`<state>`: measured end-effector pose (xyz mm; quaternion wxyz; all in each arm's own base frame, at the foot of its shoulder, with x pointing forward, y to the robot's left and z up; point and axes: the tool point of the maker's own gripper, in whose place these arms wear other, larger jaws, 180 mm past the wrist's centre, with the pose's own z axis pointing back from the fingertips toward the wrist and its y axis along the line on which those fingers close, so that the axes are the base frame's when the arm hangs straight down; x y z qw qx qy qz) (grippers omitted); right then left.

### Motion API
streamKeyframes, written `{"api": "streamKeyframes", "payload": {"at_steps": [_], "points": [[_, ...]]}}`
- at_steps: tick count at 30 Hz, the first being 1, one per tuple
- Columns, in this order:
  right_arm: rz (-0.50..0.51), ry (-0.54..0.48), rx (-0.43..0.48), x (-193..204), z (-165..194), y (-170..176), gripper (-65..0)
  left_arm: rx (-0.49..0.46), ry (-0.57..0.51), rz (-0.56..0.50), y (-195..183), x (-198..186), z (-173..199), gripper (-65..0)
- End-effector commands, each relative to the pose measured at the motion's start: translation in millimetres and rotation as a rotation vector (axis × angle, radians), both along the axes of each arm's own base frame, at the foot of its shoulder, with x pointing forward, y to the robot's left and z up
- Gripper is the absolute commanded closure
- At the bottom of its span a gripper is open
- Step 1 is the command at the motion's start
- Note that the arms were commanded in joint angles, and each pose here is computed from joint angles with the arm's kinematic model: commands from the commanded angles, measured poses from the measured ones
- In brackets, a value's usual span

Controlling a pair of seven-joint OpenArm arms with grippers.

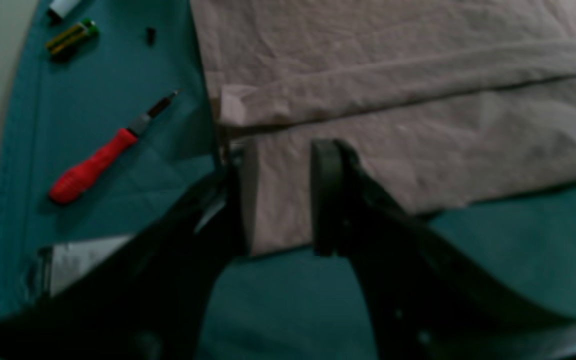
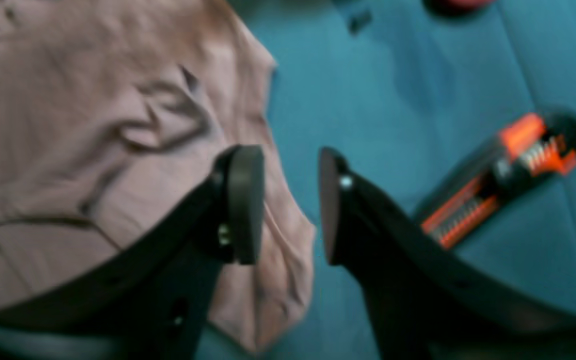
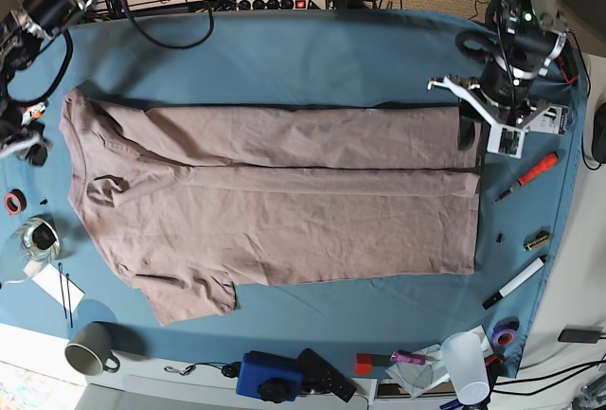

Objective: Fold the T-shirt properly
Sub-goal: 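Release the folded edge and raise both grippers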

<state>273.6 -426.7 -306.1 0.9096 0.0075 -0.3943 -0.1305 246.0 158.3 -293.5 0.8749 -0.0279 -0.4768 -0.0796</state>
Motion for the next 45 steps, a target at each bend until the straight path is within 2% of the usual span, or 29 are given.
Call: {"api": "streamKeyframes", "payload": {"at_steps": [1,3,4,9,16,19,27,36,40,45], "points": [[0.003,-0.029,-0.028,1,13,-6,-26.5,0.0,-0.032,-0.008,-1,0,9,-19.2],[0.006,0.014,-0.023,-10,2,-5,-33.0,0.0,-0.004,-0.008,-1,-8,2,-19.2],[0.007,0.029,-0.024,-14,-2,-5,-34.2,0.0,0.01,-0.008,-1,-13,-1,-19.2],[-0.005,0.069,-0.015,-29,-20,-6,-34.1,-0.002,0.065,-0.008,-1,-29,-14,-19.2],[-0.039,0.127,0.108,-40,-66,-2,-34.1,-0.001,0.076,-0.008,-1,-33,-16,-19.2],[-0.014,0.157,0.155,-44,-81,7,-34.1,-0.002,0.076,-0.008,-1,-33,-16,-19.2],[0.121,0.16,0.297,-38,-84,48,-34.1,-0.007,0.058,-0.007,-2,-31,-14,-19.2],[0.144,0.138,0.306,-33,-81,54,-34.1,-0.013,0.002,-0.006,-2,-21,-5,-19.6],[0.151,0.129,0.32,-32,-80,56,-34.1,0.011,0.025,0.027,9,-10,-21,-28.0],[0.156,0.149,0.323,-35,-82,57,-34.1,0.007,0.055,0.092,25,10,-42,-29.0]]}}
